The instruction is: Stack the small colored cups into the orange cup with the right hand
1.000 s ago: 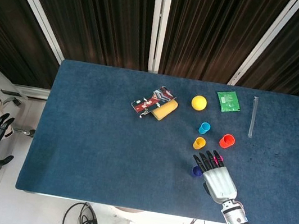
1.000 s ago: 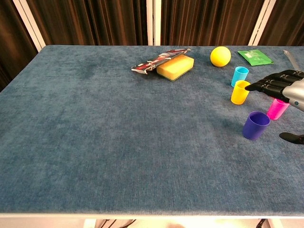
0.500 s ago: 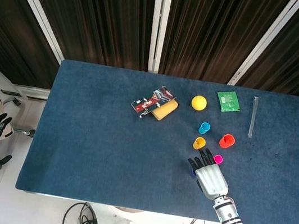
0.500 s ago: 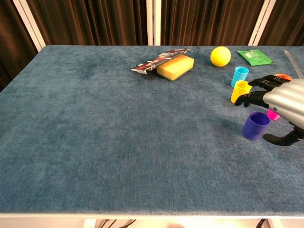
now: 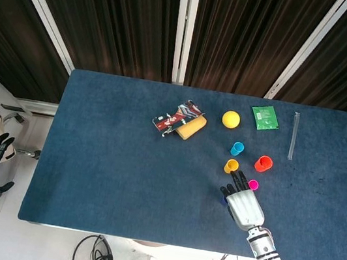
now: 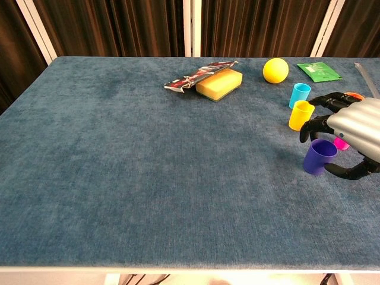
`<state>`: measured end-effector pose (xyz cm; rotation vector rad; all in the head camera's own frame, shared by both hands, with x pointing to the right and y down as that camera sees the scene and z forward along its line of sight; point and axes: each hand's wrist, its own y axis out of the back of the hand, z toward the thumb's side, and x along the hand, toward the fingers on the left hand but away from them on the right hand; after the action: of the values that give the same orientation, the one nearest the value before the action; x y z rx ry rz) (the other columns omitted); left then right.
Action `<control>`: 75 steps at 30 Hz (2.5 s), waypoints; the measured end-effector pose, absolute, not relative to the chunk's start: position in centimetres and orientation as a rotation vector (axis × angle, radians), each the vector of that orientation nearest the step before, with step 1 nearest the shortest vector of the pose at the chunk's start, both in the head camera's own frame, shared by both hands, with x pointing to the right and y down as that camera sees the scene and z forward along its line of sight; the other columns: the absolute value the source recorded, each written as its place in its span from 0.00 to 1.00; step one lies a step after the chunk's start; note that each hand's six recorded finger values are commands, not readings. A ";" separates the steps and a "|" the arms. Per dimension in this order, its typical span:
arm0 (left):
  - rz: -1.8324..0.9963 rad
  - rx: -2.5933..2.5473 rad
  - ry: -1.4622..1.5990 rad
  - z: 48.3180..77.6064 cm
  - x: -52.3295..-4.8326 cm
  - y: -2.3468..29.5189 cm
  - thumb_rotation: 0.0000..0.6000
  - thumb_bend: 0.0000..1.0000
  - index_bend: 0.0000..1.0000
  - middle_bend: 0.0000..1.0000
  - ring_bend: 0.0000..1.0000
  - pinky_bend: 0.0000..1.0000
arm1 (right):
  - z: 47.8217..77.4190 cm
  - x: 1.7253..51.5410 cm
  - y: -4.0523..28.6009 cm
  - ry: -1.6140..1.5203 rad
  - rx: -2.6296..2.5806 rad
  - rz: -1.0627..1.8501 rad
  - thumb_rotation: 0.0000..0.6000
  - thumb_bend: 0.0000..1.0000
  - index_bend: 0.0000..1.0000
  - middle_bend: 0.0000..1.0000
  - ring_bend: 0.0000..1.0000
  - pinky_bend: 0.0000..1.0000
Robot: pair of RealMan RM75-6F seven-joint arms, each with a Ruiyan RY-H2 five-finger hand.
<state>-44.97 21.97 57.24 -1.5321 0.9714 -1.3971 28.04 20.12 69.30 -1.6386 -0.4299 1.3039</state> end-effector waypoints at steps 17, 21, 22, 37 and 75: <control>-1.398 -1.556 0.992 57.2 -45.0 22.0 1.00 0.06 0.03 0.04 0.00 0.00 | 68.5 28.8 19.2 -0.504 -1.638 1.282 1.00 0.28 0.45 0.44 0.05 0.00; -1.402 -1.552 0.992 57.1 -45.1 22.1 1.00 0.06 0.03 0.04 0.00 0.00 | 67.4 29.6 18.0 -0.575 -1.635 1.275 1.00 0.28 0.45 0.44 0.05 0.00; -1.403 -1.550 0.992 57.0 -45.2 22.1 1.00 0.06 0.03 0.04 0.00 0.00 | 67.1 29.8 17.7 -0.597 -1.635 1.272 1.00 0.28 0.46 0.44 0.06 0.00; -1.412 -1.550 0.993 57.2 -45.4 22.0 1.00 0.06 0.03 0.04 0.00 0.00 | 62.7 36.6 10.4 -0.896 -1.479 1.350 1.00 0.28 0.48 0.45 0.07 0.00; -1.448 -1.570 0.995 58.6 -46.5 21.8 1.00 0.06 0.03 0.04 0.00 0.00 | 70.3 38.2 8.2 -0.844 -1.522 1.541 1.00 0.26 0.35 0.33 0.06 0.00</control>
<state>-46.49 21.84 58.65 -1.5702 0.9951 -1.4480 38.20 8.17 70.28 -1.5218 -0.8440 1.5407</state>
